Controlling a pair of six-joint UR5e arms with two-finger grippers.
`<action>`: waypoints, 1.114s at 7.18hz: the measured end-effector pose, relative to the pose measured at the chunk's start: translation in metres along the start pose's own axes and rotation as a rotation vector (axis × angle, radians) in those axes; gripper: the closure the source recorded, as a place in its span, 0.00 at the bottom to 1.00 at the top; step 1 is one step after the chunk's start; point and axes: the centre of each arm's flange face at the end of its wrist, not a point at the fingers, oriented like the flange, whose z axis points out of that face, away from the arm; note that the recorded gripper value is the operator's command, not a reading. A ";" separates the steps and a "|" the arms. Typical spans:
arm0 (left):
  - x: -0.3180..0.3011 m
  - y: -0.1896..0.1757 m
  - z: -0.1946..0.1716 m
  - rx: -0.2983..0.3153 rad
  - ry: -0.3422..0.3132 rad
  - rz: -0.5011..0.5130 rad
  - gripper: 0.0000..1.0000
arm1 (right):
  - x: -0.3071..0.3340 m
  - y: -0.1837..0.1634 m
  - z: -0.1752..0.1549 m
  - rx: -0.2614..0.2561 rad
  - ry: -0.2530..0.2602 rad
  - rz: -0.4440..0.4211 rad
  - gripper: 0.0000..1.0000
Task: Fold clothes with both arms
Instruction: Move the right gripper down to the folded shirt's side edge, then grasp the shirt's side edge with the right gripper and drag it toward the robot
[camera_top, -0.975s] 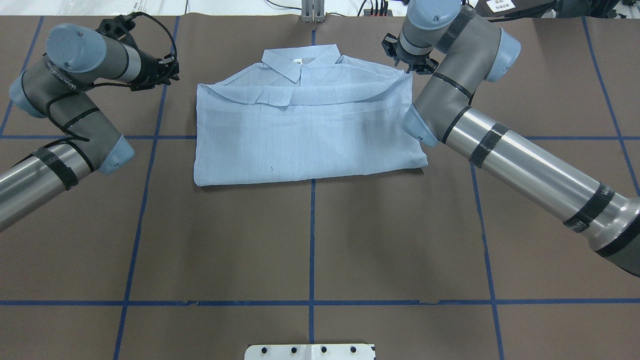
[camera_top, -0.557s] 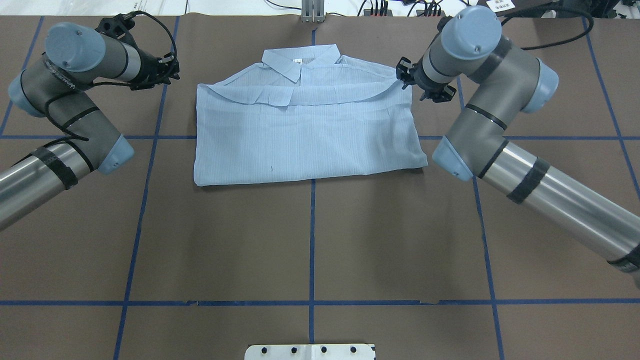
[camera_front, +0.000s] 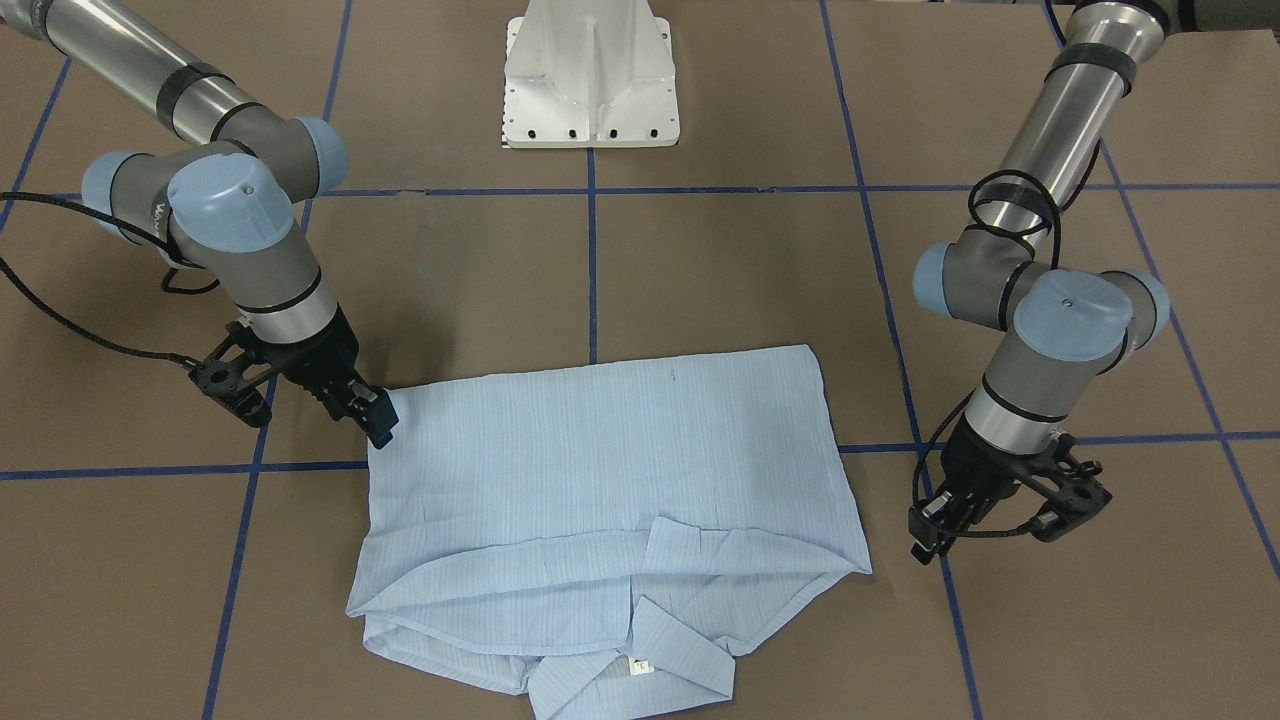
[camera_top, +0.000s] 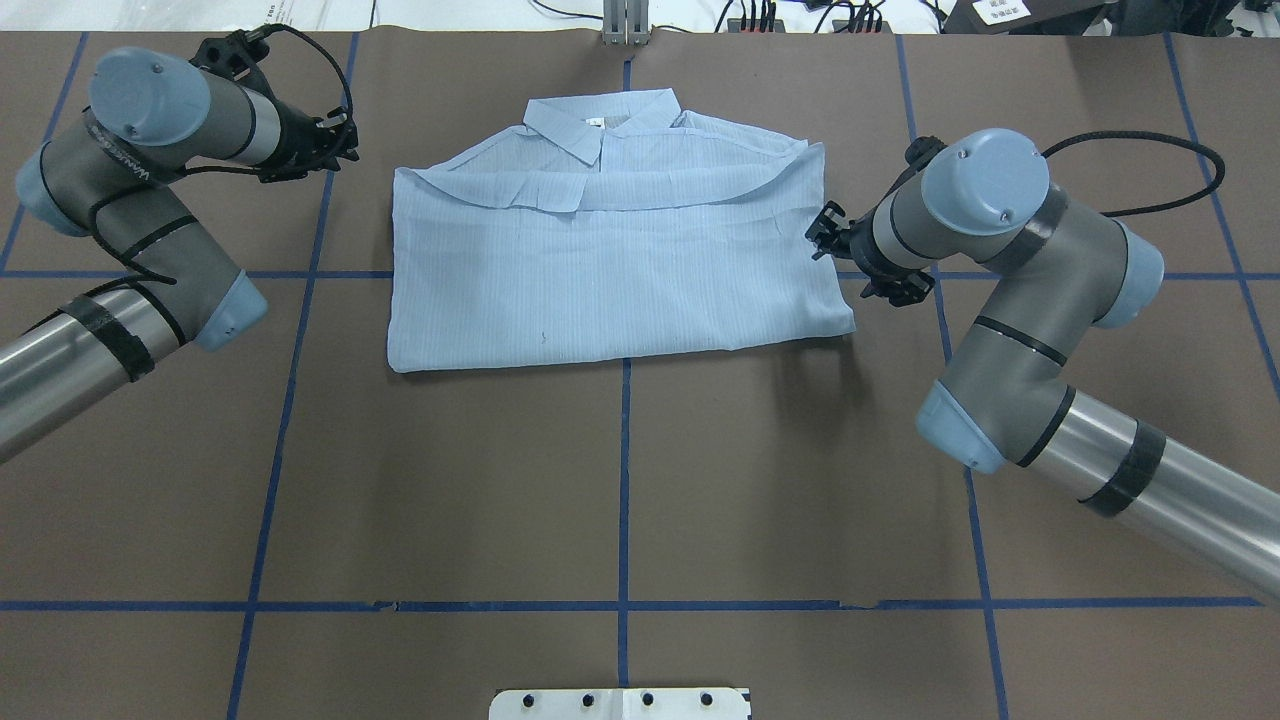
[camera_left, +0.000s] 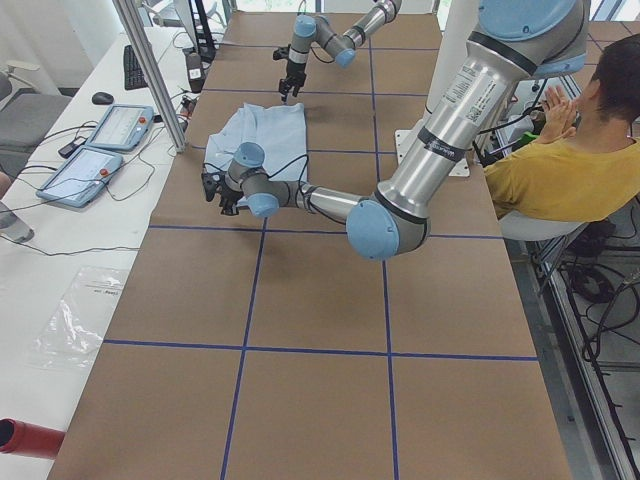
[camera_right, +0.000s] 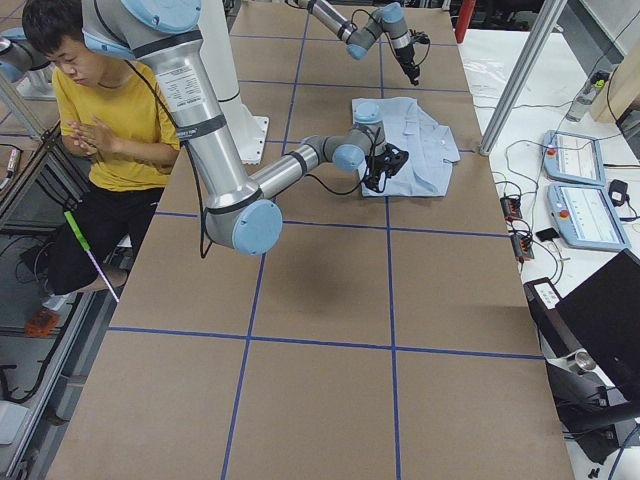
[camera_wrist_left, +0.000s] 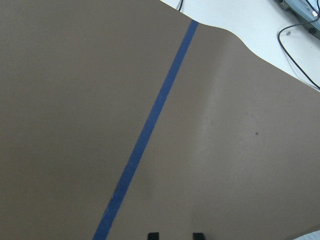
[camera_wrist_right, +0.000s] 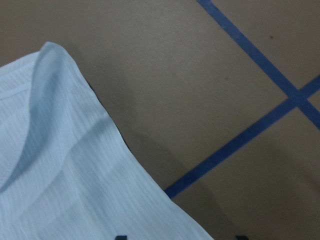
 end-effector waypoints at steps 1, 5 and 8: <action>-0.002 0.000 0.001 0.000 -0.003 0.001 0.67 | 0.008 0.007 0.005 -0.009 0.012 0.032 0.23; -0.008 0.001 0.002 -0.001 -0.010 0.005 0.67 | 0.017 0.025 0.018 -0.031 0.042 0.110 0.34; -0.009 0.001 0.003 -0.001 -0.011 0.006 0.68 | 0.017 0.027 0.021 -0.030 0.047 0.118 1.00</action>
